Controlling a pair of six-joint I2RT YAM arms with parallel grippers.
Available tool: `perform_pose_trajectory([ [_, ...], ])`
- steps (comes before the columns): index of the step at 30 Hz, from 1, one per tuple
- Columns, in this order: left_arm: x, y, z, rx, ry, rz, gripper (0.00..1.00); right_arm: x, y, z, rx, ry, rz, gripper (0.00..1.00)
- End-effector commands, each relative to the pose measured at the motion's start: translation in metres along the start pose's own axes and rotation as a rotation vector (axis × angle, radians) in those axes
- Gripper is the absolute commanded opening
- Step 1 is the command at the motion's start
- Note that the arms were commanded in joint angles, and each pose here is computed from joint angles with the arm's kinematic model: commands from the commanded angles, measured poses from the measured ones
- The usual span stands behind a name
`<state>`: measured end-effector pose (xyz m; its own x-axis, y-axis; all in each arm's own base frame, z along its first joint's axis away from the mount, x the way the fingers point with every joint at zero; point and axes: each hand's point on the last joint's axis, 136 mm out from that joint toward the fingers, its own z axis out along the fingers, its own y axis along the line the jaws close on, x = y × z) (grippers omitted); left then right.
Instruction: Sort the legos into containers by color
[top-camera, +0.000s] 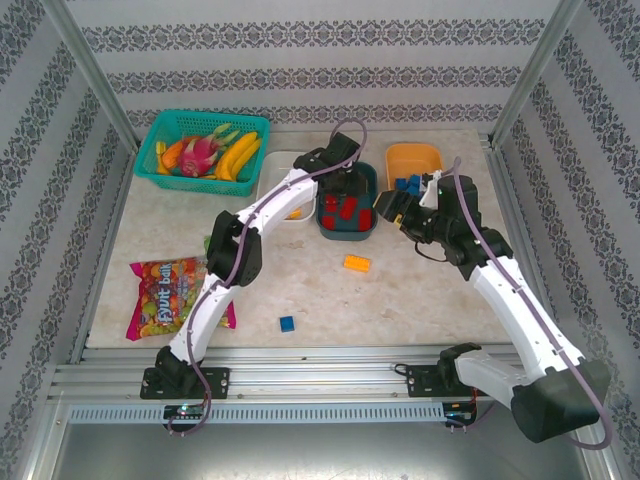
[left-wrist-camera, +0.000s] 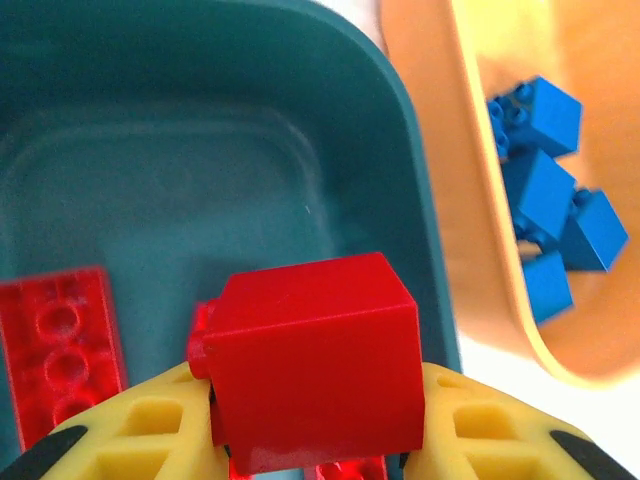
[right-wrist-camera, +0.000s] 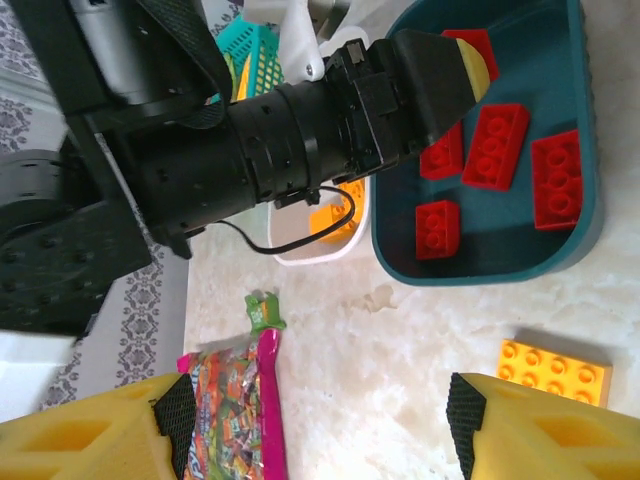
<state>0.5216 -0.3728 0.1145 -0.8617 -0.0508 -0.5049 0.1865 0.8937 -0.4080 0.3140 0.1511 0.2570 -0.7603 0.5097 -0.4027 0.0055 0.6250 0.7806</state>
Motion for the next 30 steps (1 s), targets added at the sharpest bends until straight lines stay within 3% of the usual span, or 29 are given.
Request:
perform_pose_trajectory([
  [1,-0.032,-0.012,0.011,0.091,-0.101,0.027,0.38,-0.017,0.006,0.003,-0.031,-0.046,0.019,0.69],
  [9,-0.026,-0.001,0.045,0.110,-0.087,-0.024,0.40,-0.030,-0.013,0.006,0.023,-0.086,0.081,0.69],
  [16,-0.014,0.004,0.049,0.096,-0.040,-0.038,0.46,-0.034,-0.018,0.004,0.041,-0.097,0.091,0.69],
  [22,-0.014,-0.002,0.033,0.093,-0.020,-0.056,0.65,-0.037,-0.016,0.006,0.051,-0.084,0.060,0.70],
  [30,-0.045,-0.029,-0.031,0.124,-0.097,-0.101,0.70,-0.018,-0.009,-0.004,0.098,-0.043,-0.137,0.69],
])
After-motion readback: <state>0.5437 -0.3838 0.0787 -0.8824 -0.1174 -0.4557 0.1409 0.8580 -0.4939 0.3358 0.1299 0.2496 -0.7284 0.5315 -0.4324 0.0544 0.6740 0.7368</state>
